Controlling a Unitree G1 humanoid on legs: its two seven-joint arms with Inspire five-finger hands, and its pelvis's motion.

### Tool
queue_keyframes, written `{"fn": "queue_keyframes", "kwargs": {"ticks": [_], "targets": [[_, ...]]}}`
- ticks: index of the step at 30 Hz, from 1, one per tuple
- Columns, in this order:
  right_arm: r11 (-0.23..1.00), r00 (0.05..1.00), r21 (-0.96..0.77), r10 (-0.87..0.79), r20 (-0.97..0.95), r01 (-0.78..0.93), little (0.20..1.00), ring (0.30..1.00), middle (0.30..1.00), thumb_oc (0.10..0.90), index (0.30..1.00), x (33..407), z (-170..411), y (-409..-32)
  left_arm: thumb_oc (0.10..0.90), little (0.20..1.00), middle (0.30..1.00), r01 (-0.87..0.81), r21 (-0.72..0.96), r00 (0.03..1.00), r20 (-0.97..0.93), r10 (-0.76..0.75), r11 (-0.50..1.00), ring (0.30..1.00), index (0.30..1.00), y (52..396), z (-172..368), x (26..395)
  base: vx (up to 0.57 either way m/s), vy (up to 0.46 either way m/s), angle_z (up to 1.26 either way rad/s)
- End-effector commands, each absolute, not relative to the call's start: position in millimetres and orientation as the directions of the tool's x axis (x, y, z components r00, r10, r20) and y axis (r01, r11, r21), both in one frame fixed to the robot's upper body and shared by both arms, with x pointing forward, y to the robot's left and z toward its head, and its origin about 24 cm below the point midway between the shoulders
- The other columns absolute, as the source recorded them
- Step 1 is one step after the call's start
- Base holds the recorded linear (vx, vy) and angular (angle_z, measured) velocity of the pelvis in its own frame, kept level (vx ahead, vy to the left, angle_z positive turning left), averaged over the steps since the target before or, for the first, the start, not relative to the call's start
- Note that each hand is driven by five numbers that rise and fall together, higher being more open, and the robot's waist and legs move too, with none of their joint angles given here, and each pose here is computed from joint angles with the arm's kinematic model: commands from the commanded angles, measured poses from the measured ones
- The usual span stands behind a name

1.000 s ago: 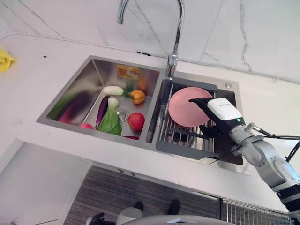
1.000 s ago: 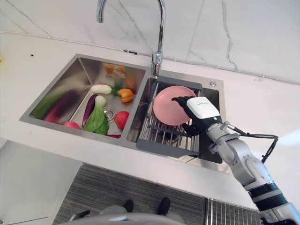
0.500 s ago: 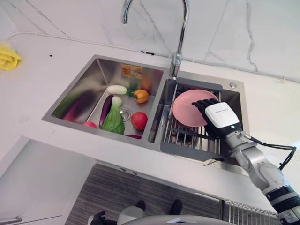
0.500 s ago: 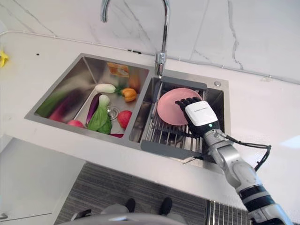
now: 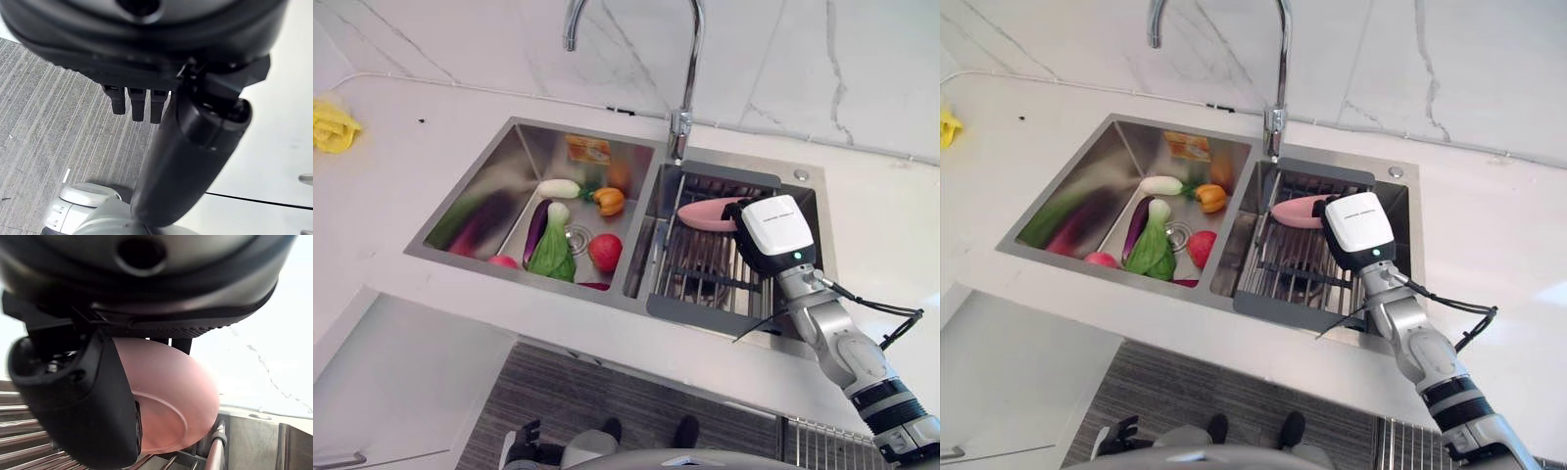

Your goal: Place the dishes in the dishwasher.

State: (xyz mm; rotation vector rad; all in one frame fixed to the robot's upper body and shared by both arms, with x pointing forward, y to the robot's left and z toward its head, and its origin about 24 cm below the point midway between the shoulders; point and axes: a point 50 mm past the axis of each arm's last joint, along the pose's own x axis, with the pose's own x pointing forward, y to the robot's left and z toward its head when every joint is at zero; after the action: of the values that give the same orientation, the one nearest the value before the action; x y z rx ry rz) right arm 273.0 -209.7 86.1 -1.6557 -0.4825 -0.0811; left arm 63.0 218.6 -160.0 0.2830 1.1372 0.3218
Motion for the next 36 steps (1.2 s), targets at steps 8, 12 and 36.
{"fn": "queue_keyframes", "kwargs": {"ticks": [8, 12, 36], "targets": [[0.086, 0.717, -0.783, 0.349, 0.603, 0.616, 0.3, 0.3, 0.3, 0.4, 0.3, 272.9, 151.3, -188.6, 0.8, 0.9, 0.9, -0.078, 0.439, 0.341, -0.832, 0.438, 0.895, 0.9, 0.9, 230.6, -162.5, 66.8, 0.01, -0.003, -0.01], [0.162, 0.648, -0.708, 0.303, 0.698, 0.687, 0.3, 0.3, 0.3, 0.4, 0.3, 264.1, 170.0, -193.9, 0.8, 0.9, 0.9, -0.089, 0.447, 0.343, -0.825, 0.449, 0.89, 0.9, 0.9, 234.3, -161.3, 67.7, 0.0, 0.0, 0.0], [0.388, 0.246, -0.148, -0.217, 0.945, 0.91, 0.3, 0.3, 0.3, 0.4, 0.3, 201.1, 219.3, -250.8, 0.8, 0.9, 0.9, -0.116, 0.469, 0.321, -0.816, 0.48, 0.876, 0.9, 0.9, 237.4, -160.4, 69.1, 0.0, 0.005, -0.14]]}}
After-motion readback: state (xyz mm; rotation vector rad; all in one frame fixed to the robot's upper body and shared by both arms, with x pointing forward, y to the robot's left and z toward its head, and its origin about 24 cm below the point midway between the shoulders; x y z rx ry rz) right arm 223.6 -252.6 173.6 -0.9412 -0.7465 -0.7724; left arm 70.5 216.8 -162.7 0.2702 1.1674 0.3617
